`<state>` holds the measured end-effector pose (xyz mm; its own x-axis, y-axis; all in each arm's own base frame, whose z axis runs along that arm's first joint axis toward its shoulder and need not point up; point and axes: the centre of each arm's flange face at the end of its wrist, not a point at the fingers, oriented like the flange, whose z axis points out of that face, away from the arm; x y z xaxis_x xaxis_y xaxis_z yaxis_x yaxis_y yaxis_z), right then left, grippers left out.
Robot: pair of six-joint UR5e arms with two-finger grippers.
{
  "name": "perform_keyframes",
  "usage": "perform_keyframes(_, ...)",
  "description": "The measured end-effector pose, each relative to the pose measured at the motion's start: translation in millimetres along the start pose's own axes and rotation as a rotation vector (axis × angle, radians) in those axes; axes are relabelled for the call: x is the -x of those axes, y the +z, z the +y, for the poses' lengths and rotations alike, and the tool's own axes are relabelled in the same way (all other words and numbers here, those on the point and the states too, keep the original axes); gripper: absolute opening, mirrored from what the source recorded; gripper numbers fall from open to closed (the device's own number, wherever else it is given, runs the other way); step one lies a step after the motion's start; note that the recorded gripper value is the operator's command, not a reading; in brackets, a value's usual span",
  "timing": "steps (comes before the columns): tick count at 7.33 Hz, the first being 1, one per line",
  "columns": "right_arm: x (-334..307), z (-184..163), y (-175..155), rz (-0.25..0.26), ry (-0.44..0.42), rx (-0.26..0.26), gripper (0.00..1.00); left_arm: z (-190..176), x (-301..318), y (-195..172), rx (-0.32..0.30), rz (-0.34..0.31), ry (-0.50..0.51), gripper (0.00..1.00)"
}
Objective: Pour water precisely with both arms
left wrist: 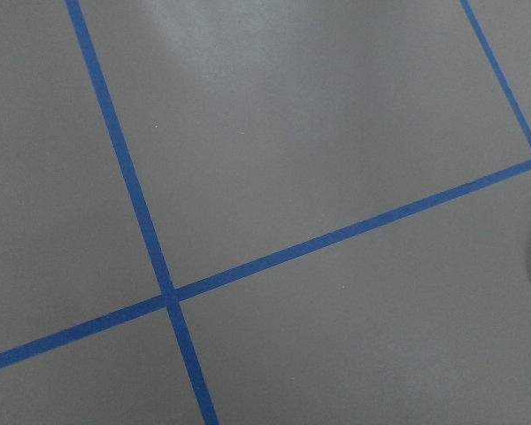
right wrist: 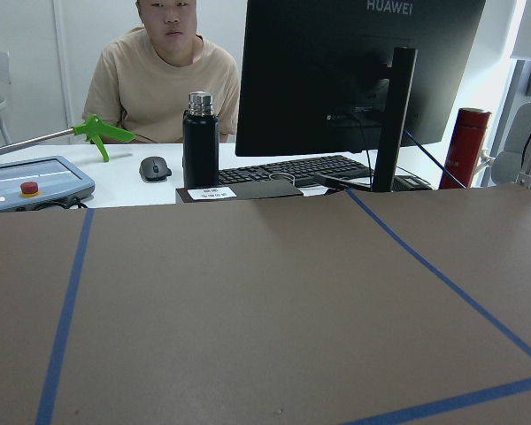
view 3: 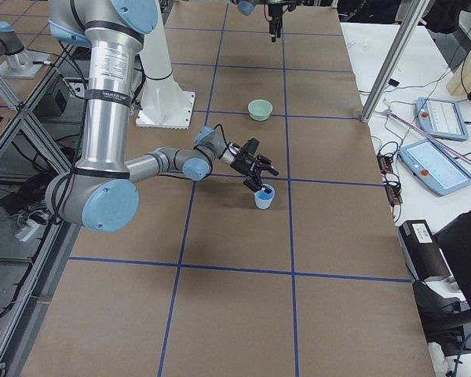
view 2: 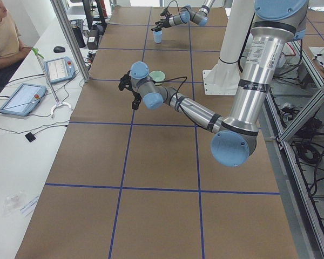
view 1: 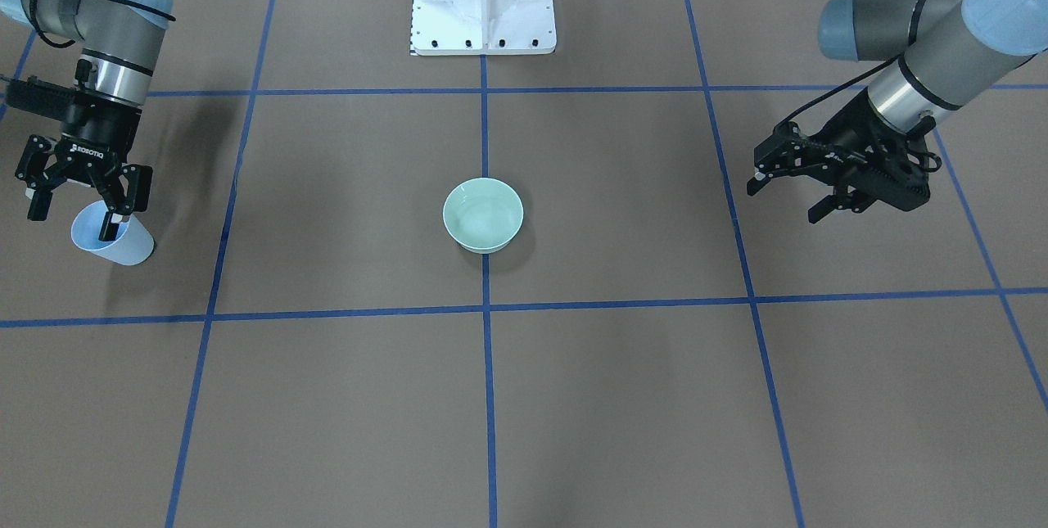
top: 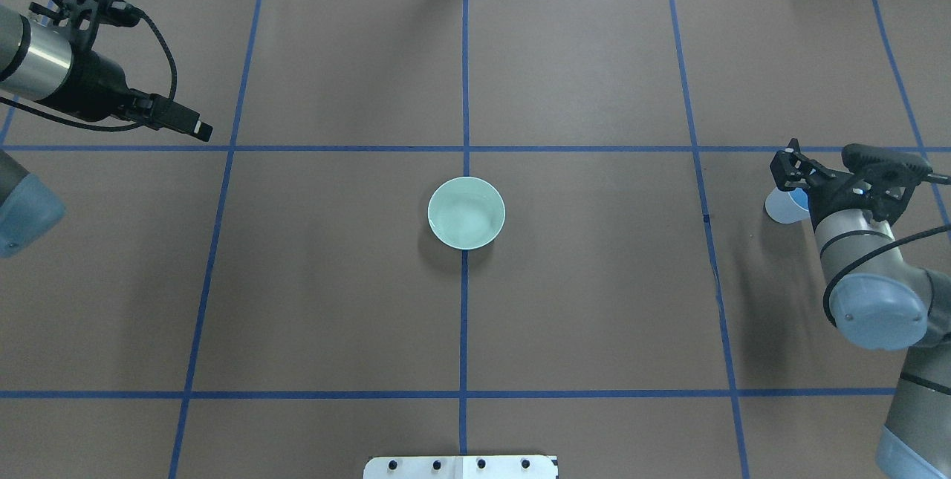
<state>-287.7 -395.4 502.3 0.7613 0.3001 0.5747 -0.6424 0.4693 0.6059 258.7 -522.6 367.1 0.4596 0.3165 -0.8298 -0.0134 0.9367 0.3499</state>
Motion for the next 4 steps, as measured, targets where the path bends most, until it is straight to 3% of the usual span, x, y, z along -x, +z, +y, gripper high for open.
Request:
perform_keyframes(2, 0.0, -49.5, 15.1, -0.026, -0.06, 0.136, 1.0, -2.7, -36.4, 22.1, -0.011, -0.005, -0.074, 1.0)
perform_keyframes(4, -24.6, -89.3, 34.9, -0.073, -0.145, 0.314, 1.0, -12.5, -92.7, 42.8, 0.014, -0.001, -0.171, 1.0)
